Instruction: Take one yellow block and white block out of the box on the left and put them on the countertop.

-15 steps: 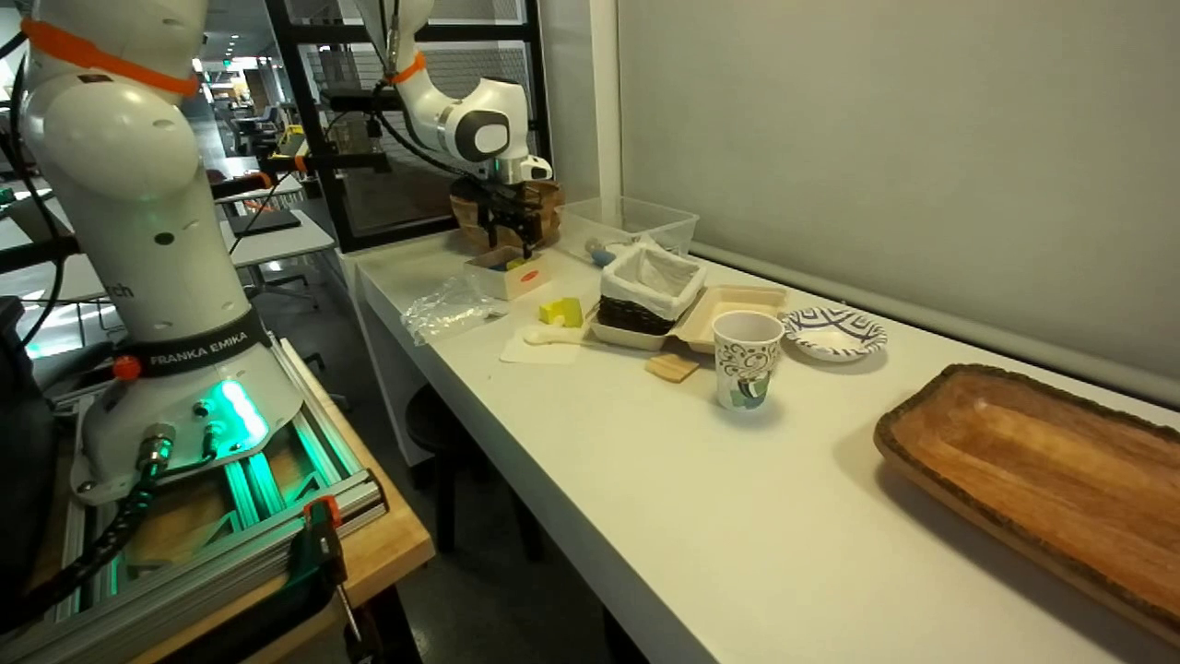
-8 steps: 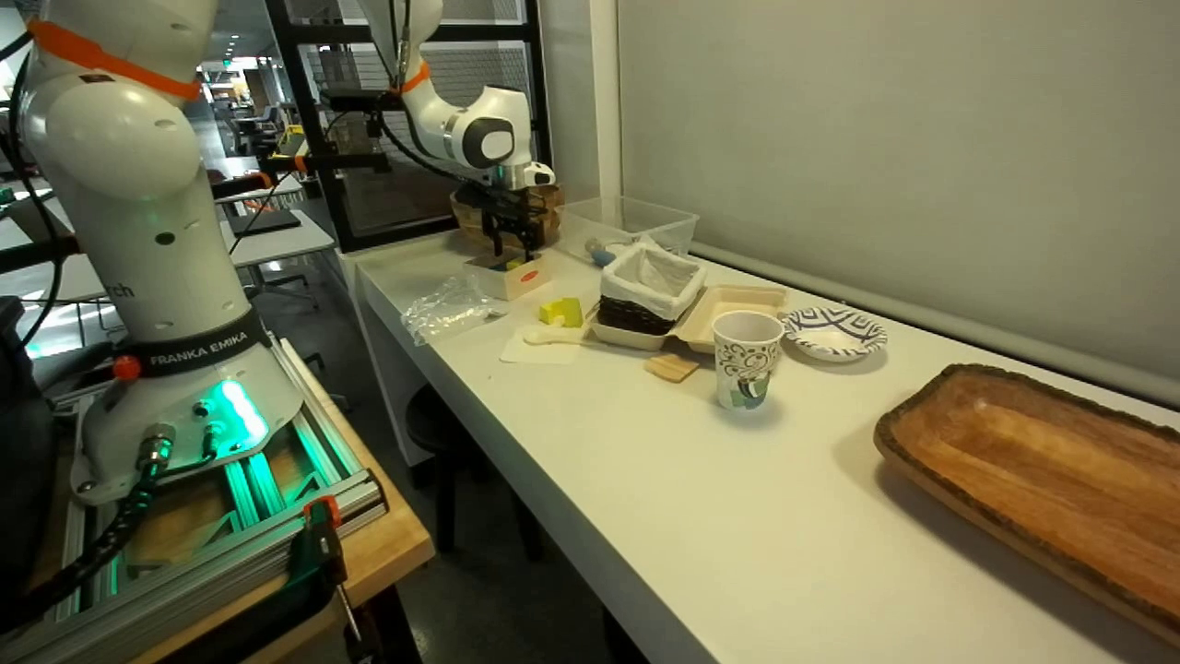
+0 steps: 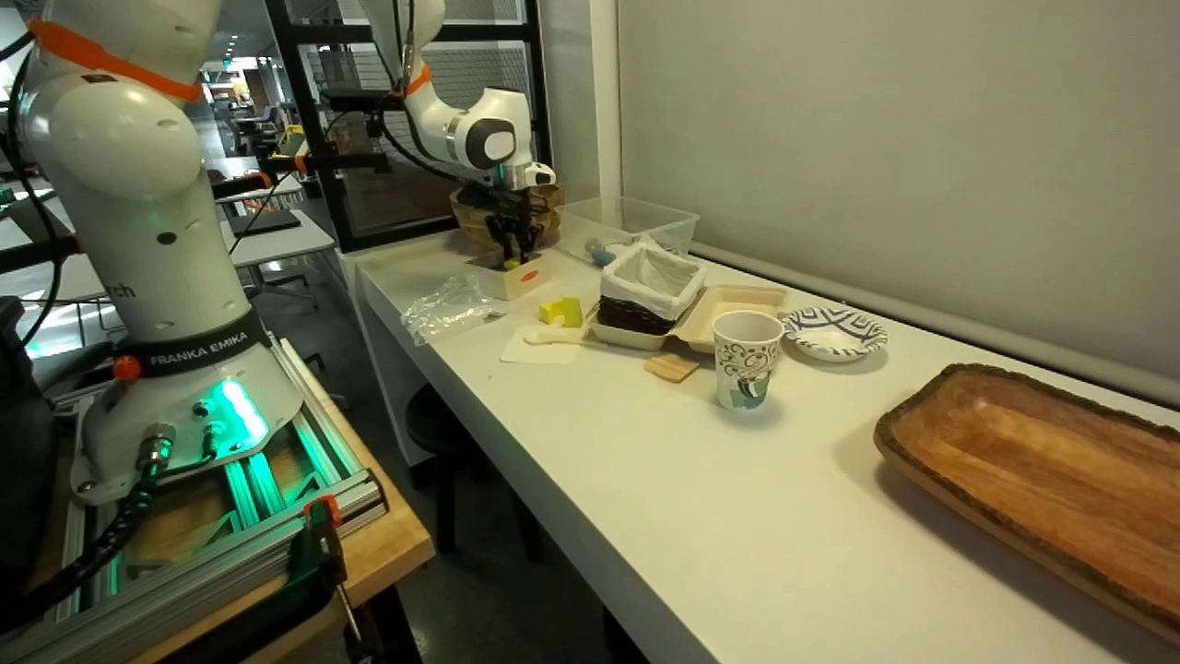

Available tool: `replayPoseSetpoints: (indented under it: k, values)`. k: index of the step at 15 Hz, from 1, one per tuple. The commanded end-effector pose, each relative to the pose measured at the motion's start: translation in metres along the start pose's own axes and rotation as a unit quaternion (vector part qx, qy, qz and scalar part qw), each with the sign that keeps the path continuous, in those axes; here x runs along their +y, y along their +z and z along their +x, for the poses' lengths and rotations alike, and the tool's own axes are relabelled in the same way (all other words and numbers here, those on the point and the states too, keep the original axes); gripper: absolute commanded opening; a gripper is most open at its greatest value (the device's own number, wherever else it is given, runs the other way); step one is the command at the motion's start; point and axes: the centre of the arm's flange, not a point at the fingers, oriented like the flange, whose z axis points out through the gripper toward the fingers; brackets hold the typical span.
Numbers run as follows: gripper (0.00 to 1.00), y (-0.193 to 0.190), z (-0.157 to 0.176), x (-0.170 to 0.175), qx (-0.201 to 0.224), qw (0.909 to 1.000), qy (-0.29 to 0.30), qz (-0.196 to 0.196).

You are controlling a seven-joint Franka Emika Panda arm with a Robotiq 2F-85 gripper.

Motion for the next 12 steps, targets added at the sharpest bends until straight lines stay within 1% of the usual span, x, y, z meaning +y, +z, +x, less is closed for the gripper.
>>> replayPoseSetpoints:
  k: [1,2,4,7,8,10,12]
  values:
    - [0.14,0.004,0.004,-0.009,-0.003,0.9999,0.004,-0.01]
    - [0.08,0.002,0.004,-0.011,-0.005,0.9999,0.006,-0.009]
    - [0.08,-0.003,0.003,-0.019,-0.007,0.9999,0.01,-0.011]
    - [0.08,-0.027,0.0,-0.034,0.001,0.9995,0.029,-0.009]
    - [0.08,-0.037,-0.001,-0.033,0.007,0.9989,0.039,-0.023]
    - [0.08,-0.06,-0.006,-0.026,0.023,0.9973,0.058,-0.04]
    - [0.08,-0.082,-0.013,-0.011,0.037,0.9932,0.081,-0.074]
